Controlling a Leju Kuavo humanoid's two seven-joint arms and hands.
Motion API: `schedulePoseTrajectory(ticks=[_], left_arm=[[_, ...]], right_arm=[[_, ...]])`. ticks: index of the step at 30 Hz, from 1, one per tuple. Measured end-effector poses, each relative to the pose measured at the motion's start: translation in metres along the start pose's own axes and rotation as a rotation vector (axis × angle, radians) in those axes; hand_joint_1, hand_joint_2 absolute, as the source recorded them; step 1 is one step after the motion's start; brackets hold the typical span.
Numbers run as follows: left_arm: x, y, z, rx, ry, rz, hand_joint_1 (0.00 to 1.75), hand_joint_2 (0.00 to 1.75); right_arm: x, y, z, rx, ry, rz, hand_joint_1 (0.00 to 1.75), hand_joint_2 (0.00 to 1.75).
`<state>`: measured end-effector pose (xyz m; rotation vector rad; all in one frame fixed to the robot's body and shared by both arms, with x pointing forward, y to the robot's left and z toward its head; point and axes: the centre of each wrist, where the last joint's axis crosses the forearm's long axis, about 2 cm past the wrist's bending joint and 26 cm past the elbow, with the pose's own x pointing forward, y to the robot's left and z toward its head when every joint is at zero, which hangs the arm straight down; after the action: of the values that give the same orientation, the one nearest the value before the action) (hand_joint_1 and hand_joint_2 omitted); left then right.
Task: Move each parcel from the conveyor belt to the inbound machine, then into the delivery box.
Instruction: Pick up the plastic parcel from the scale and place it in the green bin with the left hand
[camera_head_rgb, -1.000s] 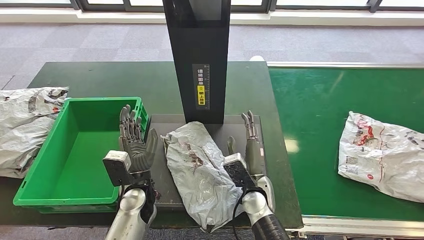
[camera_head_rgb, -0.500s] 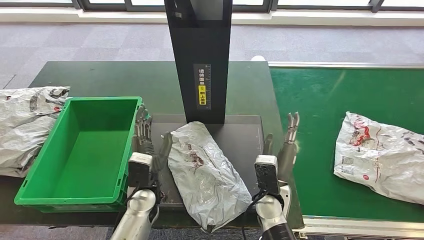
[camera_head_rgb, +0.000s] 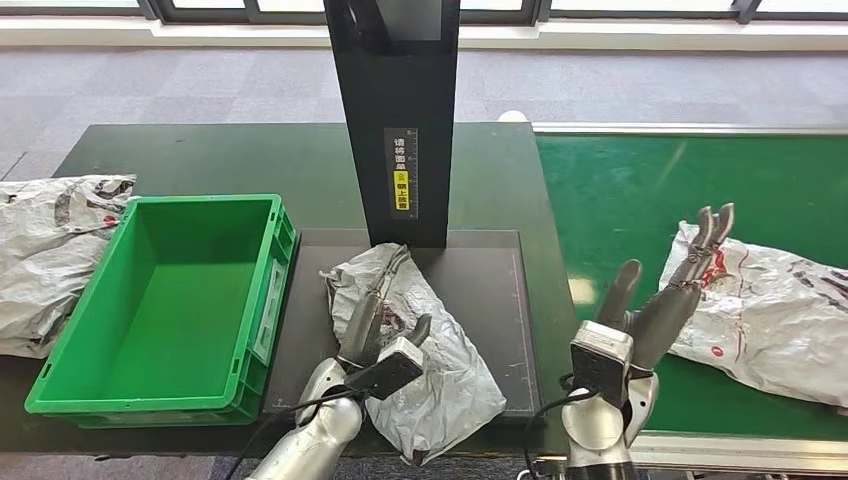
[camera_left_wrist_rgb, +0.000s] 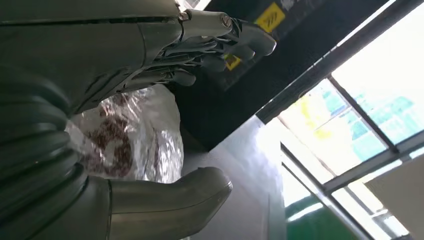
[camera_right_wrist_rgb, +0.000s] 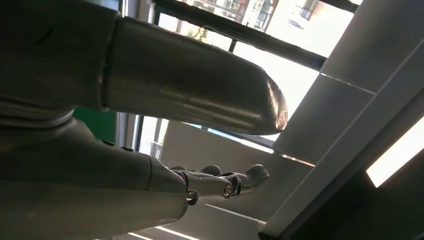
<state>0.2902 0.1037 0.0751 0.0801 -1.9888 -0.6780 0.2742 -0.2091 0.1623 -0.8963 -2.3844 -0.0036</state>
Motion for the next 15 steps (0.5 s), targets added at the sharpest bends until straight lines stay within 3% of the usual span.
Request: schedulePoseTrajectory(ticks=[5, 11, 15], left_arm=[[-0.004, -0.010, 0.003, -0.095, 0.064, -0.077, 0.00, 1.75], [-0.004, -0.012, 0.003, -0.110, 0.086, -0.096, 0.00, 1.75], [-0.007, -0.019, 0.006, -0.177, 0.160, -0.153, 0.00, 1.75]], right_arm=[[0.000, -0.009, -0.006, -0.040, -0.008, 0.015, 0.00, 0.00], [-0.001, -0.010, -0.006, -0.045, -0.006, 0.014, 0.00, 0.00], [-0.001, -0.012, -0.007, -0.058, -0.002, 0.014, 0.00, 0.00]])
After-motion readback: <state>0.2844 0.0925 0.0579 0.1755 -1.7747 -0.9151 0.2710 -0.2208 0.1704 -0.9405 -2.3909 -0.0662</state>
